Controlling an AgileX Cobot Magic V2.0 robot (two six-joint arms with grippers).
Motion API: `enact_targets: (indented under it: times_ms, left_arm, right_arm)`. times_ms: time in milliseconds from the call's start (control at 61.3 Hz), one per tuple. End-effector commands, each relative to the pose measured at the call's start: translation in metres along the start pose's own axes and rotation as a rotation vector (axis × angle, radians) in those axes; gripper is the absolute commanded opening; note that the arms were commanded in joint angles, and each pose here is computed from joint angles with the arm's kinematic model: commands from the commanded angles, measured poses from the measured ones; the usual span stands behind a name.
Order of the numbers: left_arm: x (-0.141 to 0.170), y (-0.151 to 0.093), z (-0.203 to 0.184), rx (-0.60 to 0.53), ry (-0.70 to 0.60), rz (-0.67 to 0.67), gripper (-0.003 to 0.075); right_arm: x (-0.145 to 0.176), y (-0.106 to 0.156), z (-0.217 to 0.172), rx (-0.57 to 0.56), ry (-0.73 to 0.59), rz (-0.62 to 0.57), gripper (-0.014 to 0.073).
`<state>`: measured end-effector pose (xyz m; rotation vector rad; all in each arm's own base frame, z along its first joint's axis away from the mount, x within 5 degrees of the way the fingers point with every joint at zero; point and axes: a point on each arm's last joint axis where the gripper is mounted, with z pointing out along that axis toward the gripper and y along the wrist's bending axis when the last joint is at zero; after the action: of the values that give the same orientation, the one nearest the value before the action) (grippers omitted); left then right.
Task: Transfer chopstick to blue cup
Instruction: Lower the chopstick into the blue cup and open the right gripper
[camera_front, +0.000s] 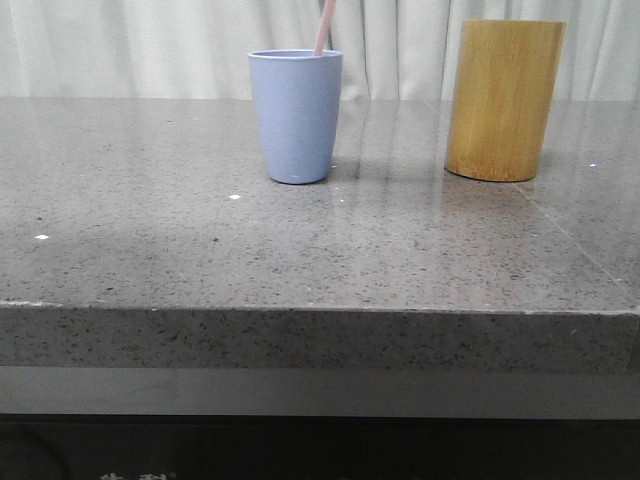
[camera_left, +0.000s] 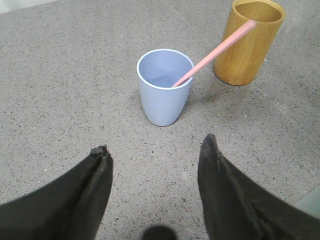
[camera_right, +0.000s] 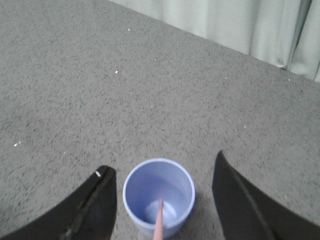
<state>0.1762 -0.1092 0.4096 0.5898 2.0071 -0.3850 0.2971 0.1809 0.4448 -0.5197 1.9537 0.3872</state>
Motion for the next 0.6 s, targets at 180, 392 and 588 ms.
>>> enact_targets:
  times_ms: [180,392,588]
  left_arm:
    - [-0.009,-0.001,-0.014,-0.007,-0.072,0.013,0.0389]
    - [-0.004,-0.002,-0.036,-0.016,-0.064,0.01,0.0389]
    - [0.005,-0.002,-0.051,-0.018,-0.083,0.009,0.0389]
  right_arm:
    - [-0.009,-0.023,-0.088,0.087,0.025,0.018,0.0447]
    - [0.034,-0.051,-0.13,0.215,0.065,0.085,0.0447]
    - [0.083,-0.048,-0.161,0.257,0.046,0.103,0.0447]
